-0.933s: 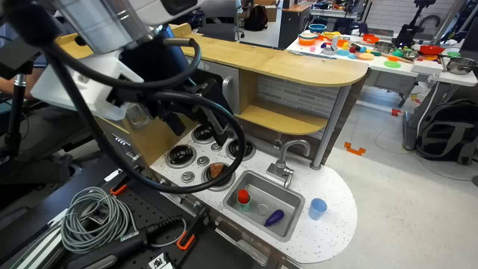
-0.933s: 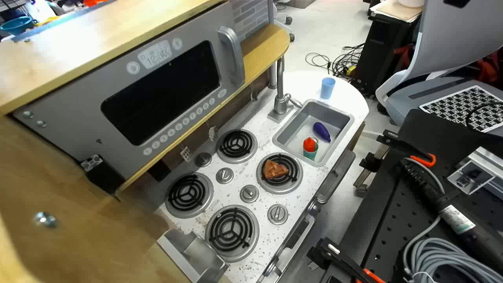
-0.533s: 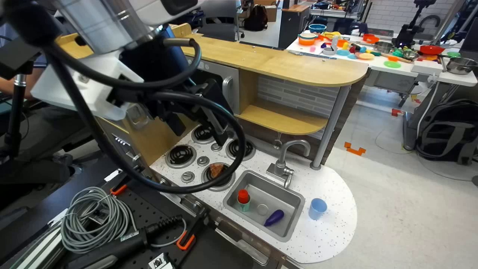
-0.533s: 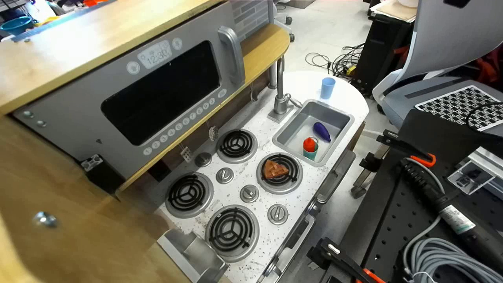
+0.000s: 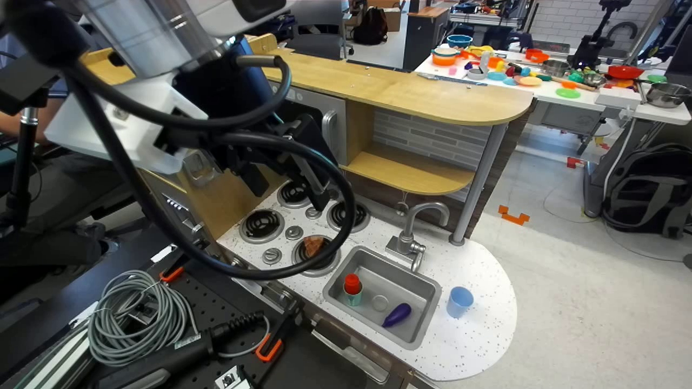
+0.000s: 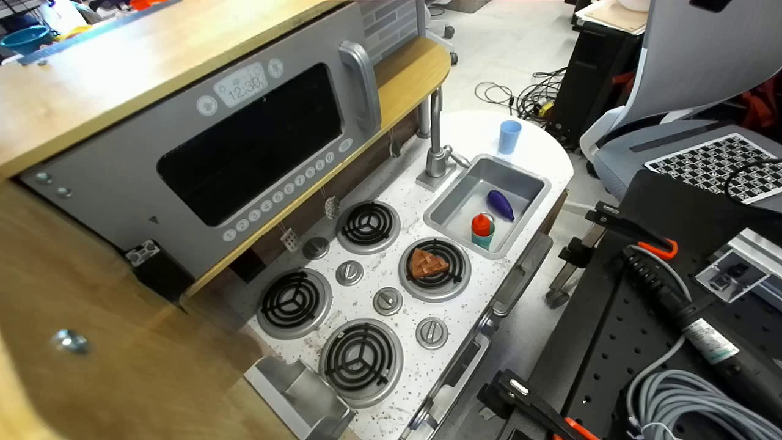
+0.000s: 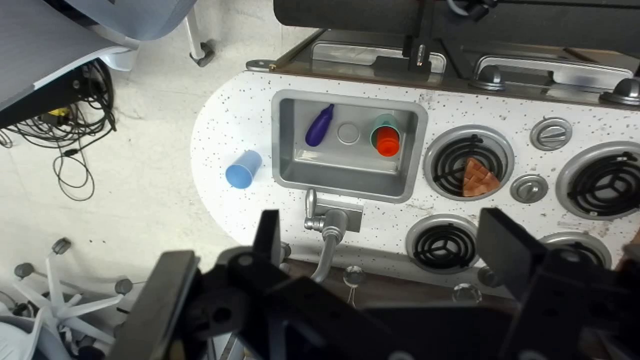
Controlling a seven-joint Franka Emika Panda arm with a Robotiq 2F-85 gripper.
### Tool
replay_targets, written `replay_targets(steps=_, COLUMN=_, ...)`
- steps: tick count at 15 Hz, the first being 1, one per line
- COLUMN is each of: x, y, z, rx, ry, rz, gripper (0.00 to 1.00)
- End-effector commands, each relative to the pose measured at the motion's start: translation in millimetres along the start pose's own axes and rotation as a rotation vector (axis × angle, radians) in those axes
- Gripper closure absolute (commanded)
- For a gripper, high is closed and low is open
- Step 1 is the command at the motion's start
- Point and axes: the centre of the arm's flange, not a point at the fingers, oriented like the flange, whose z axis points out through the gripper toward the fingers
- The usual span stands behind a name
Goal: Get the brown object from the stove and move it to the right end of the sink
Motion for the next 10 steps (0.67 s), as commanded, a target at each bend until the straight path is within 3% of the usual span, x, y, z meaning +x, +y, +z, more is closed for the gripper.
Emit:
replay_targets(steps=1, x=0, y=0, z=0, rx=0.000, ry=0.000, rz=0.000, gripper=0.00)
replay_targets(steps=10, x=3, y=0, z=12, rx=0.026, ry=-0.007, rz=-0.005, gripper=0.00)
